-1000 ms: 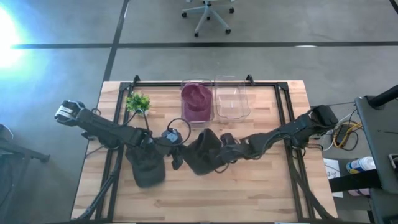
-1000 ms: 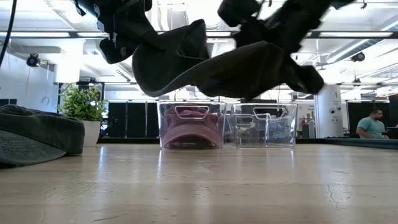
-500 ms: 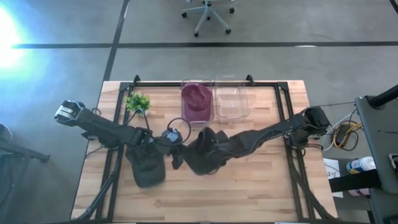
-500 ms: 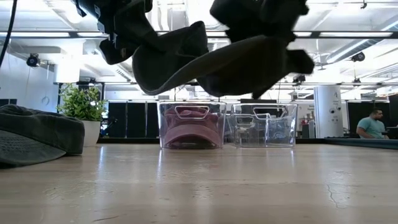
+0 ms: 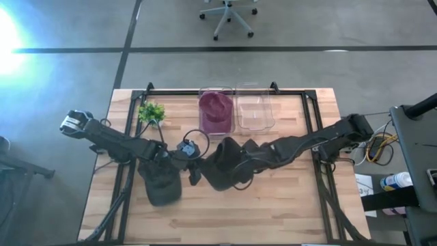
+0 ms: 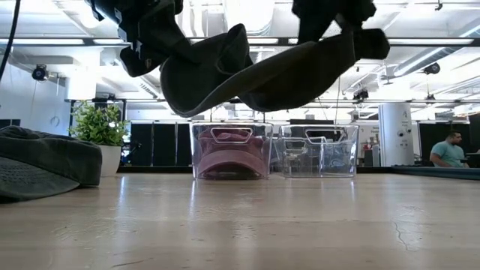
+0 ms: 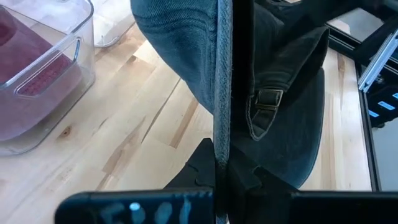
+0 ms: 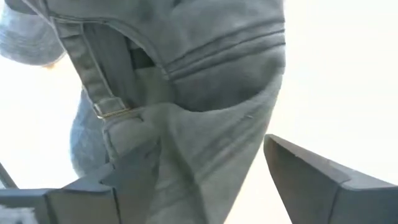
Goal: Pick & Place hat
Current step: Put the right black cap into the right transparent bin
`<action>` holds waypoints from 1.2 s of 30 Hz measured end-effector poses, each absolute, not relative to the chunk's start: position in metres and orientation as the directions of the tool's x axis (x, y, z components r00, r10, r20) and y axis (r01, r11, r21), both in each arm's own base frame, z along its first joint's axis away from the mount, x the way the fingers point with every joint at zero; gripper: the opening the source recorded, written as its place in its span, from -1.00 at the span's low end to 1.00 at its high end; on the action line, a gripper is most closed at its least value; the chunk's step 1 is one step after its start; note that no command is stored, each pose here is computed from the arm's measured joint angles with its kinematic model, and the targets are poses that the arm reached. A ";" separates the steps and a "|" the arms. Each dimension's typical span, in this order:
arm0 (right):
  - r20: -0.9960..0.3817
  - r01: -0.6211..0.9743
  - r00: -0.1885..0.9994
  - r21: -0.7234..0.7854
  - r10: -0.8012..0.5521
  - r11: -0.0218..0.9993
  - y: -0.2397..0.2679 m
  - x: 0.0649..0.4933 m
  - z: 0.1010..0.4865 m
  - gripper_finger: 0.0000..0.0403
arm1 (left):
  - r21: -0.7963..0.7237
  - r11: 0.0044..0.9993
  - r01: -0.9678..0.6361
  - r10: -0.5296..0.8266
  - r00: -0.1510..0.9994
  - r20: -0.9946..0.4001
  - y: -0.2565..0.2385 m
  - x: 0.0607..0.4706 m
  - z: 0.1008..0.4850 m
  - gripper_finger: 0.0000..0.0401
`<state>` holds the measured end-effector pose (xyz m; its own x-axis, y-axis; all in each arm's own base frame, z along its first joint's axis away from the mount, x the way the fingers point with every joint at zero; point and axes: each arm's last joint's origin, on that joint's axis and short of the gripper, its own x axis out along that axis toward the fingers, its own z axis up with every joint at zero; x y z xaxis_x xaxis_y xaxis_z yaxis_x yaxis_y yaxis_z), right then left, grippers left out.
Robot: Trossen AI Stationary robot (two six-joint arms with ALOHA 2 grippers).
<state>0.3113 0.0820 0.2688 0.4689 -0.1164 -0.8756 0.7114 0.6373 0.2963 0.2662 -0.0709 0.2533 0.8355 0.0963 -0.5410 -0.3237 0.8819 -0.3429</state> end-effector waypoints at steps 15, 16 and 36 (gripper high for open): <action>-0.945 0.781 0.313 0.200 -0.093 0.592 0.073 0.267 0.277 0.50 | -0.411 0.795 -0.445 0.161 0.809 -0.566 -0.070 0.269 0.244 -0.97; -0.946 0.784 0.313 0.207 -0.085 0.586 0.074 0.267 0.275 0.50 | -0.415 0.775 -0.476 0.177 0.794 -0.581 -0.070 0.270 0.240 -0.97; -0.884 0.769 0.468 0.417 0.018 0.484 0.083 0.282 0.256 0.45 | -0.461 0.605 -0.649 0.310 0.726 -0.614 -0.096 0.292 0.185 -0.67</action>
